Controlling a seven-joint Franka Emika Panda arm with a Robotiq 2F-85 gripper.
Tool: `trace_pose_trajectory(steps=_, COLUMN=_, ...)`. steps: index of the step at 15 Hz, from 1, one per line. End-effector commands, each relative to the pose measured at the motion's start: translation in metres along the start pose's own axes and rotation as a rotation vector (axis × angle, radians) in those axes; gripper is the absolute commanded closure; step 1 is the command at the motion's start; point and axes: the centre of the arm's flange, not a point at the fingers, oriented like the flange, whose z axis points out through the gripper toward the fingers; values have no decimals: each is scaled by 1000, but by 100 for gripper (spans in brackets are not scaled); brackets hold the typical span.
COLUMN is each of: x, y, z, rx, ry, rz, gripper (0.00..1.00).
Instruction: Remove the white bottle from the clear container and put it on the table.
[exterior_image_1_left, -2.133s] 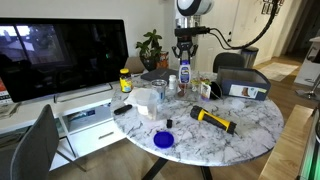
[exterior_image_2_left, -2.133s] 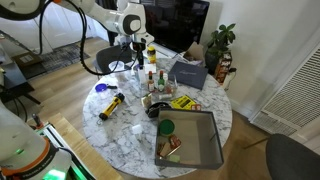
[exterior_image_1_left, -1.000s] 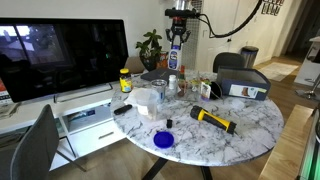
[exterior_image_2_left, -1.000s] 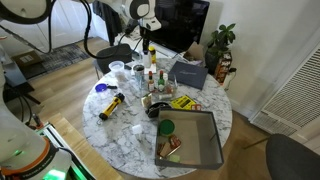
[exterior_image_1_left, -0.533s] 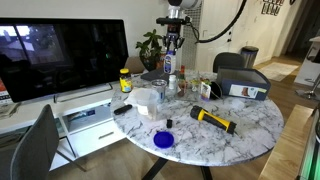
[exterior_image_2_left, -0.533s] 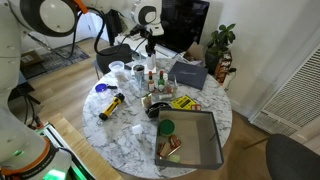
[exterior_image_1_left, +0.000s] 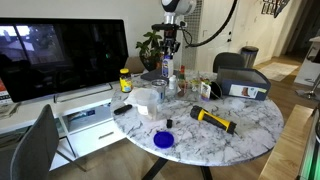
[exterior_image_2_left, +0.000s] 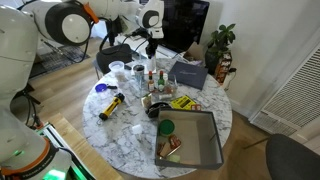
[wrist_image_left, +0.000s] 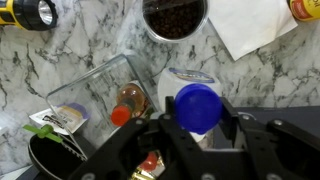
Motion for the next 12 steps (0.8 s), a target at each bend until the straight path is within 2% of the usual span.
trace_pose_trajectory(steps=1, x=0, y=0, z=-1, rx=1, ry=0, rz=0, gripper=56)
trace_pose_trajectory(steps=2, x=0, y=0, z=-1, rx=1, ry=0, rz=1, gripper=56)
trace_pose_trajectory(steps=3, x=1, y=-5, z=0, rx=11, ry=1, rz=34, gripper=81)
trace_pose_trajectory(steps=9, x=5, y=-18, z=29, rx=27, ry=-23, rz=278, gripper=81)
trace_pose_trajectory(steps=12, x=12, y=-21, z=49, rx=65, ry=-12, rz=441, gripper=81)
